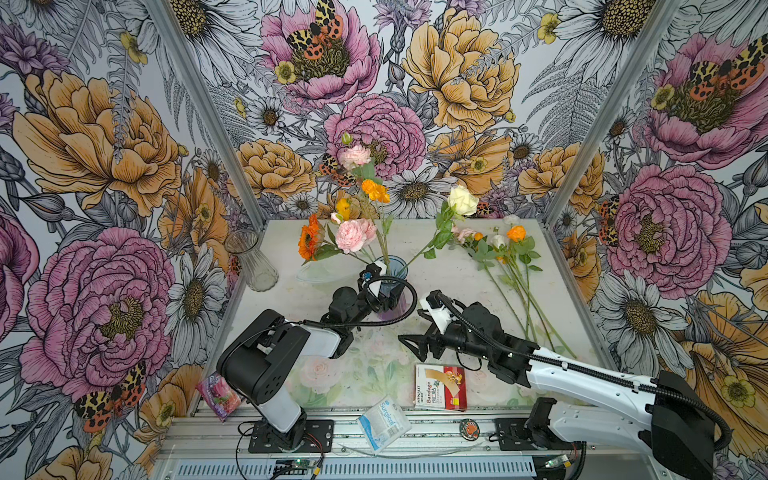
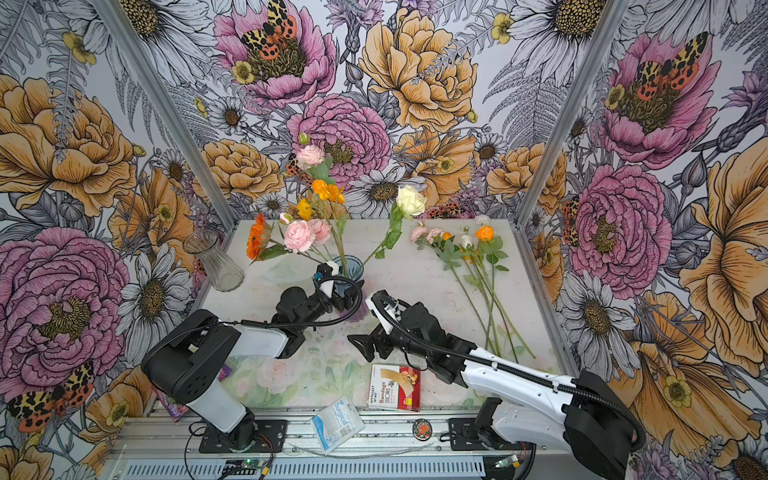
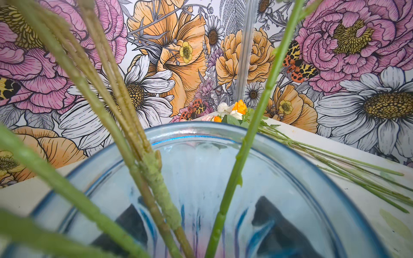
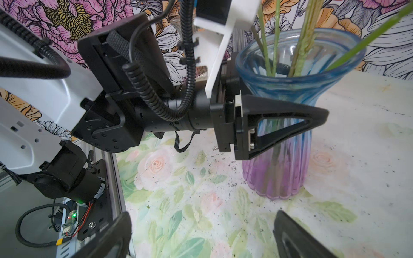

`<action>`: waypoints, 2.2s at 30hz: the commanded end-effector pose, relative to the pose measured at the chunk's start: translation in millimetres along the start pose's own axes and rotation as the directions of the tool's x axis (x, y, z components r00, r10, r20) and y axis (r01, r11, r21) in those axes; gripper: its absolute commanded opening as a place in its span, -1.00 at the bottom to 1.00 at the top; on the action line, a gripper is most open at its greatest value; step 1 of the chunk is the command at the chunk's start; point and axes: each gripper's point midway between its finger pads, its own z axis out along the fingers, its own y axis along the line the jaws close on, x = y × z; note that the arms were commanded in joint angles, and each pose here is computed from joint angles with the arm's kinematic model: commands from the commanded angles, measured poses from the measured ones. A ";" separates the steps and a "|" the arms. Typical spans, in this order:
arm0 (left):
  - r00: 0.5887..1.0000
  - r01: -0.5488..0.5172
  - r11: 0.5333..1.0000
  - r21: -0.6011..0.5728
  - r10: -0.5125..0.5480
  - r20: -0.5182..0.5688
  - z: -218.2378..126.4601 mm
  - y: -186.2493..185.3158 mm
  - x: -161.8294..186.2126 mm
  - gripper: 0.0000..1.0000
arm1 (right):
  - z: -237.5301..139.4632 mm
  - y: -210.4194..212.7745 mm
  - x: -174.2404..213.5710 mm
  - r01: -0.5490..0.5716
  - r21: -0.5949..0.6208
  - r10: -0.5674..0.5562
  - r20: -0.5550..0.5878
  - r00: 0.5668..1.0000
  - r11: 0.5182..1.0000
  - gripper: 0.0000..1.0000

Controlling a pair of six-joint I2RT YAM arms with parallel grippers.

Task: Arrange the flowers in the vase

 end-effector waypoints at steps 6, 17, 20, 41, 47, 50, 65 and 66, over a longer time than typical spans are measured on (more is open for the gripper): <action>0.993 -0.065 0.998 0.014 0.063 0.096 8.0 -9.9 -20.4 0.39 | -5.3 1.8 -25.3 0.031 -0.024 -0.030 0.056 0.998 0.999 0.99; 0.984 -0.104 0.994 0.026 0.099 0.151 9.1 -20.0 -31.2 0.12 | -18.0 -13.2 -23.4 0.022 0.032 -0.025 0.084 0.996 0.999 0.99; 0.979 -0.115 0.993 0.022 0.109 0.170 10.6 -19.6 -39.9 0.07 | -20.6 -23.5 -29.6 0.026 0.063 -0.032 0.097 0.995 0.998 0.99; 0.938 -0.148 0.988 -0.047 0.155 0.309 115.9 56.7 -125.4 -0.11 | -36.5 -129.8 -78.5 -0.085 0.275 0.030 0.198 0.980 0.958 0.99; 0.941 -0.152 0.984 -0.091 0.172 0.292 154.2 113.8 -126.1 -0.11 | -27.9 -141.9 -80.0 -0.088 0.273 0.037 0.189 0.981 0.958 0.99; 0.947 -0.156 0.976 -0.153 0.191 0.258 159.5 145.9 -123.7 -0.11 | -21.0 -150.6 -74.1 -0.095 0.274 0.047 0.176 0.983 0.957 0.99; 0.939 -0.176 0.914 -0.365 0.267 0.218 118.4 262.3 -131.2 -0.11 | 16.7 -172.6 -69.6 -0.156 0.199 0.118 0.191 0.975 0.968 0.99; 0.938 -0.173 0.910 -0.378 0.269 0.218 117.4 267.1 -130.9 -0.11 | 18.2 -172.6 -69.2 -0.159 0.194 0.122 0.190 0.974 0.968 0.99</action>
